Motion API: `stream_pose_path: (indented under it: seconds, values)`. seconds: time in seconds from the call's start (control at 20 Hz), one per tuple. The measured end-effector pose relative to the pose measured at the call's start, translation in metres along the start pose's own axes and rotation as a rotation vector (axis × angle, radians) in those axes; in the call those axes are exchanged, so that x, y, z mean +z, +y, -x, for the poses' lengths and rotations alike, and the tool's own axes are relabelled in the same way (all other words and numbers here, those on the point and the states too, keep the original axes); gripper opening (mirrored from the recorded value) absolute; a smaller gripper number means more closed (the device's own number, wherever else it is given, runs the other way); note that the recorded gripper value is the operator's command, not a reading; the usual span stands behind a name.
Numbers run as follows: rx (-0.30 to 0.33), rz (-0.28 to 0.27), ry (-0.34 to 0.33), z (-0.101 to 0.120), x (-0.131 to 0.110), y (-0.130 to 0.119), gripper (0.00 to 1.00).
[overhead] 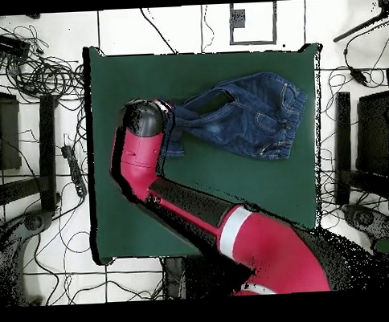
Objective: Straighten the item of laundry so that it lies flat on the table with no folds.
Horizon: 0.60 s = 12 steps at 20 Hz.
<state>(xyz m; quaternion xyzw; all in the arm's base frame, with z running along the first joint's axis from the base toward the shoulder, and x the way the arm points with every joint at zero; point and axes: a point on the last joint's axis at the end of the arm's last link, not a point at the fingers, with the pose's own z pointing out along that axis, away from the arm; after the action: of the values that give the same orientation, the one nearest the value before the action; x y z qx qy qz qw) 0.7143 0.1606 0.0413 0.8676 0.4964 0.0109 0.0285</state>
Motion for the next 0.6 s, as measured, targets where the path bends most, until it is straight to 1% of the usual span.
stream_pose_path:
  seconds: [0.05, 0.15, 0.25, 0.6]
  values:
    - [-0.013, -0.008, 0.0, -0.001, 0.014, -0.006, 1.0]
    - [-0.018, -0.014, 0.0, -0.002, 0.021, -0.009, 1.0]
    - [-0.029, -0.024, 0.003, -0.004, 0.034, -0.014, 1.0]
    - [-0.049, -0.023, 0.009, -0.005, 0.055, -0.019, 1.0]
